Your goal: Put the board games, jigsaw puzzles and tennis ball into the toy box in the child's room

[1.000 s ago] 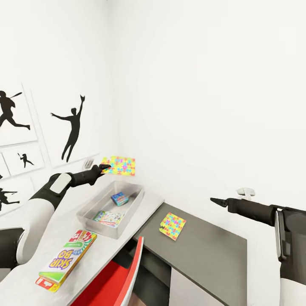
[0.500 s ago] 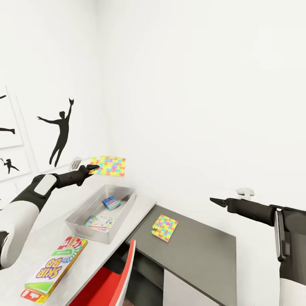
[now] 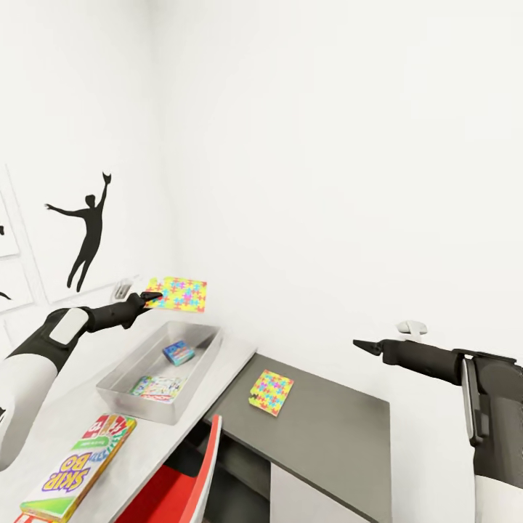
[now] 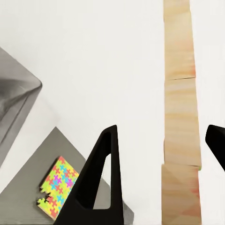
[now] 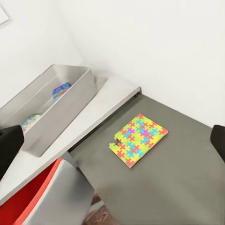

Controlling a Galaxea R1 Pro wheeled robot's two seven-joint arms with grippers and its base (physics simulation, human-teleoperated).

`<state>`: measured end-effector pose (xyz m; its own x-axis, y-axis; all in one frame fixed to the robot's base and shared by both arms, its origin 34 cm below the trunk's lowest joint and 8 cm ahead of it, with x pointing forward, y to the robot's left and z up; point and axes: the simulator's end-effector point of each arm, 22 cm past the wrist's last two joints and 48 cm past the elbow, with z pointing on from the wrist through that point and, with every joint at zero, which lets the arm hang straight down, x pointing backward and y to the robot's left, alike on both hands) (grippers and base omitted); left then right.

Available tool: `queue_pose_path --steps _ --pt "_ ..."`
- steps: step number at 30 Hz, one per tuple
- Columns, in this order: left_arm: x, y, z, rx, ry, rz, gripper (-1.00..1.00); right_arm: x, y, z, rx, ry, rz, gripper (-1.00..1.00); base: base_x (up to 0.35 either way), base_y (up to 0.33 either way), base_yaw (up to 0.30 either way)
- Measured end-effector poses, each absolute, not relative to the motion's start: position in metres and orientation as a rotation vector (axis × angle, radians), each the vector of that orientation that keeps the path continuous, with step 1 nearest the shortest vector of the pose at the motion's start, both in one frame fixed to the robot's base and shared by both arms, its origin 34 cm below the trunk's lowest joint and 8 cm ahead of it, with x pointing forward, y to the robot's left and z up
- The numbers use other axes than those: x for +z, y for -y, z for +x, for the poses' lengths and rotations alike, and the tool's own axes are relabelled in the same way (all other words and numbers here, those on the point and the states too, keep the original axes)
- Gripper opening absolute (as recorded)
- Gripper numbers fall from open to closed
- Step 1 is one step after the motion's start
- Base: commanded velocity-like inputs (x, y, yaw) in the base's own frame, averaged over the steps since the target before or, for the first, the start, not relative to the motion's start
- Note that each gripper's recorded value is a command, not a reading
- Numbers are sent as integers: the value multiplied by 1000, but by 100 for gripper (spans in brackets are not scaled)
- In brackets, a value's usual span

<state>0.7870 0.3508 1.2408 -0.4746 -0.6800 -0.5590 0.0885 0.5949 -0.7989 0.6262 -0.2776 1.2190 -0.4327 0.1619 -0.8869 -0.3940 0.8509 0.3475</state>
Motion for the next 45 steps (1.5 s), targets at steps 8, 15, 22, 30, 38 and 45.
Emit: queue_pose_path --steps 8,15,22,30,38,45 --pt "1206 -352 777 -944 -1924 -463 -100 1210 243 626 650 -1953 -256 100 0 0 -16" --pt "1193 -359 769 -941 -1937 -453 -100 1201 192 623 694 -1973 -348 100 0 0 -4" --pt "1187 -363 766 -942 -1940 -454 -100 1195 175 621 716 -1984 -367 100 0 0 0" --pt "1187 -363 765 -943 -1939 -455 -100 1194 173 620 720 -1986 -369 100 21 0 0" --pt "1186 -363 765 -944 -1939 -455 -100 1193 172 620 724 -1988 -369 100 63 0 0" --pt "1183 -362 766 -945 -1944 -458 -100 1189 172 620 726 -1994 -367 100 91 0 0"
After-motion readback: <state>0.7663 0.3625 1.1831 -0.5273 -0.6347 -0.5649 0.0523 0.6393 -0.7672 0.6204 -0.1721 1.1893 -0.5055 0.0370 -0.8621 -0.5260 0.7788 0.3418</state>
